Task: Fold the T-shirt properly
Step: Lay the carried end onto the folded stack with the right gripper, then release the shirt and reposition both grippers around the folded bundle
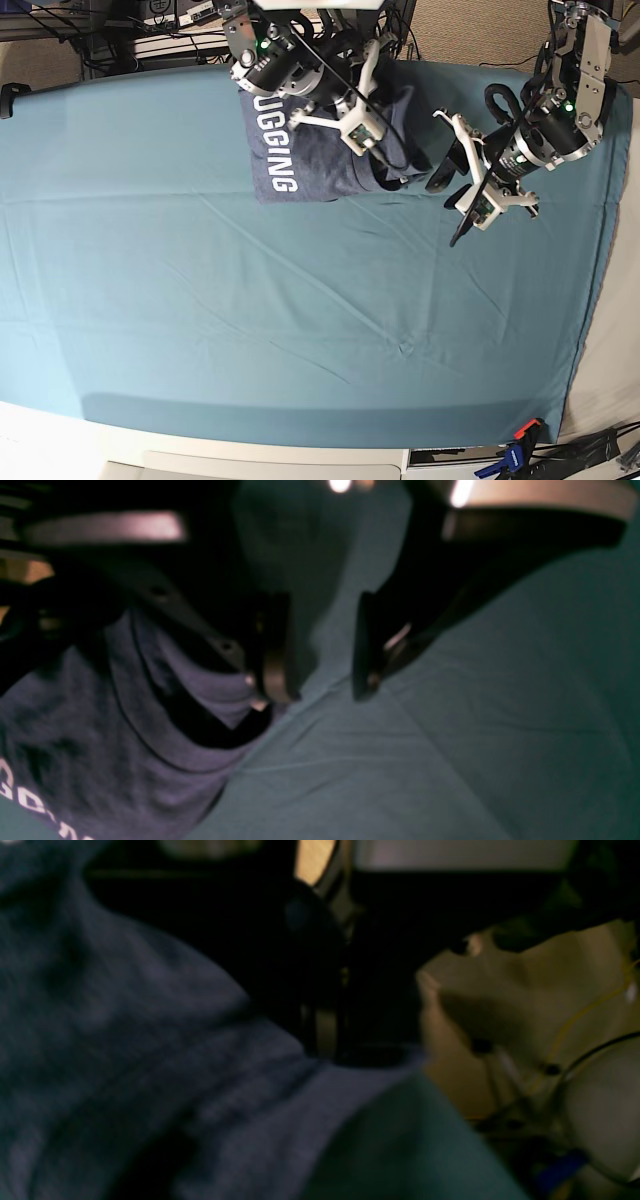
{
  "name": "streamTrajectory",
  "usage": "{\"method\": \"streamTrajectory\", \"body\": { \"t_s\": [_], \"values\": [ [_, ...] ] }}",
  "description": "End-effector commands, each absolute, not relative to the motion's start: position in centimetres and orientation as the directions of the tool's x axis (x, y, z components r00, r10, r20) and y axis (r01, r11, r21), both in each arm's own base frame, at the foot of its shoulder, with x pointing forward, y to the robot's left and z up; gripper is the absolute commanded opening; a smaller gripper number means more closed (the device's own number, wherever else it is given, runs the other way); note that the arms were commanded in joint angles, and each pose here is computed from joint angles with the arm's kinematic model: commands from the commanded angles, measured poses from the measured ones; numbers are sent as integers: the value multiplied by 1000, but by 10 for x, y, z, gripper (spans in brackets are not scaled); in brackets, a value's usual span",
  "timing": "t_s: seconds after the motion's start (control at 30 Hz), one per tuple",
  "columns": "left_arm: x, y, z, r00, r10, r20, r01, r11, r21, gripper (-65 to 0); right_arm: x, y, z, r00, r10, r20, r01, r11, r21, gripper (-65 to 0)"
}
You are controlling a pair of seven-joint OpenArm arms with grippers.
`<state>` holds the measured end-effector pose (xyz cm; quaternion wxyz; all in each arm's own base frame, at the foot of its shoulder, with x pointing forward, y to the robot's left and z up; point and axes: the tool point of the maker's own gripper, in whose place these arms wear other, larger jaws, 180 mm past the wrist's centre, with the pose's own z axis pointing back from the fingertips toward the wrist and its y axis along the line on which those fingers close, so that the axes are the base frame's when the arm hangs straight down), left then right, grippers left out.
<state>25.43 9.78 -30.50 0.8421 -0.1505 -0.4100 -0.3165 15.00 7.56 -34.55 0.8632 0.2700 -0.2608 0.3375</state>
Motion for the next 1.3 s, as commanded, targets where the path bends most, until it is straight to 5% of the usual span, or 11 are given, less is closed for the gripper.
{"method": "streamTrajectory", "body": {
  "t_s": [0.0,0.17,0.4,0.57,0.7,0.97,1.27],
  "values": [
    [259,97,-293,430,-396,811,658,753,19,-446,154,85,-331,610,408,680,-740,600,304,-650],
    [259,99,-295,431,-410,804,655,755,34,-446,151,96,-319,569,398,720,-784,526,329,-650],
    [265,116,-300,448,-445,776,610,786,99,-446,164,97,-312,533,399,746,-801,523,292,-650],
    [259,132,-311,495,-509,704,614,778,131,-465,218,69,-309,446,447,775,-749,660,50,-650],
    [251,157,-319,539,-558,630,600,780,177,-650,264,45,-291,387,468,795,-652,748,-123,-650],
    [215,216,-317,598,-657,460,615,743,263,-650,310,-1,-279,383,462,800,-499,832,-241,-650],
    [128,199,-324,590,-732,340,759,647,75,-650,365,-67,-310,526,373,764,-394,903,-170,-650]
  ]
}}
